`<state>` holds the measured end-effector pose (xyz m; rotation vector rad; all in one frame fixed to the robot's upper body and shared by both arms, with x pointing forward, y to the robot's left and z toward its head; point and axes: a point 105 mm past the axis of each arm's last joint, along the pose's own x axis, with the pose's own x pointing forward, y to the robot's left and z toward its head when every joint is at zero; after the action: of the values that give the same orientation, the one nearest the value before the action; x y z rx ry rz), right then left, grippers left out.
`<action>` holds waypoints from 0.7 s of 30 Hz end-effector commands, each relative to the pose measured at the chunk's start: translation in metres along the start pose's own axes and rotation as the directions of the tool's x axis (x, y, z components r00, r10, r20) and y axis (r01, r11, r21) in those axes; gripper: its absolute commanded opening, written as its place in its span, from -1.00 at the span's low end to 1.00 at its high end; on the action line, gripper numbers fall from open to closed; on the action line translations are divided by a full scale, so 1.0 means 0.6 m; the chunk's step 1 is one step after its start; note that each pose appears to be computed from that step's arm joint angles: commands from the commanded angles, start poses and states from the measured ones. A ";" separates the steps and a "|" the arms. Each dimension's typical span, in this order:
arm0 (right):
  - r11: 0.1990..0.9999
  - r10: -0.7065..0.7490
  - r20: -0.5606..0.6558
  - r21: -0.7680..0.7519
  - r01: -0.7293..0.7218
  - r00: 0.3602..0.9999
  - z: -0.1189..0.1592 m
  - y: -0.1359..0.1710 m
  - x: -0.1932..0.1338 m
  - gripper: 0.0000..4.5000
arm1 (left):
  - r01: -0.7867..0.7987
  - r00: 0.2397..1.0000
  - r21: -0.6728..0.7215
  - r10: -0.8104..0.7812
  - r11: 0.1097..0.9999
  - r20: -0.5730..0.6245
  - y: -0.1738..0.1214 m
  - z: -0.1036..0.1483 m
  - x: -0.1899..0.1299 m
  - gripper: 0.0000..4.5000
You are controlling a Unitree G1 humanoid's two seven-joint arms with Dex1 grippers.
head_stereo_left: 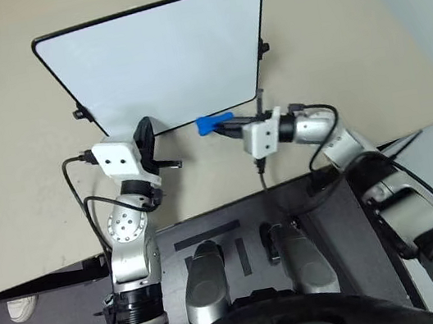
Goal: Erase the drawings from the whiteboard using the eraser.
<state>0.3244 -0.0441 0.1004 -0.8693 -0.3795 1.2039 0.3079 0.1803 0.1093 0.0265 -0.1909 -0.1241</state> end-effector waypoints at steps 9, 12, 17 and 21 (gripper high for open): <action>0.970 -0.046 -0.076 0.235 0.062 0.996 0.006 -0.001 -0.063 -0.08 | 0.061 0.997 0.014 -0.061 0.998 0.037 -0.005 0.022 0.013 -1.00; 0.967 -0.100 -0.070 0.229 0.114 0.992 0.015 -0.015 -0.064 0.40 | 0.063 0.997 0.020 -0.064 0.998 0.036 -0.001 0.024 0.014 -1.00; 0.942 -0.238 -0.070 0.226 0.248 0.969 0.024 -0.052 -0.081 0.86 | 0.066 0.997 0.029 -0.067 0.997 0.039 -0.002 0.031 0.015 -1.00; 0.904 -0.304 -0.096 0.285 0.319 0.948 0.019 -0.054 -0.094 0.86 | 0.068 0.998 0.032 -0.068 0.997 0.007 0.004 0.021 0.002 -1.00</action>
<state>0.3189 -0.0924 0.1304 -0.5840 -0.2352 0.9488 0.3104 0.1798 0.1110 0.0571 -0.1646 -0.1901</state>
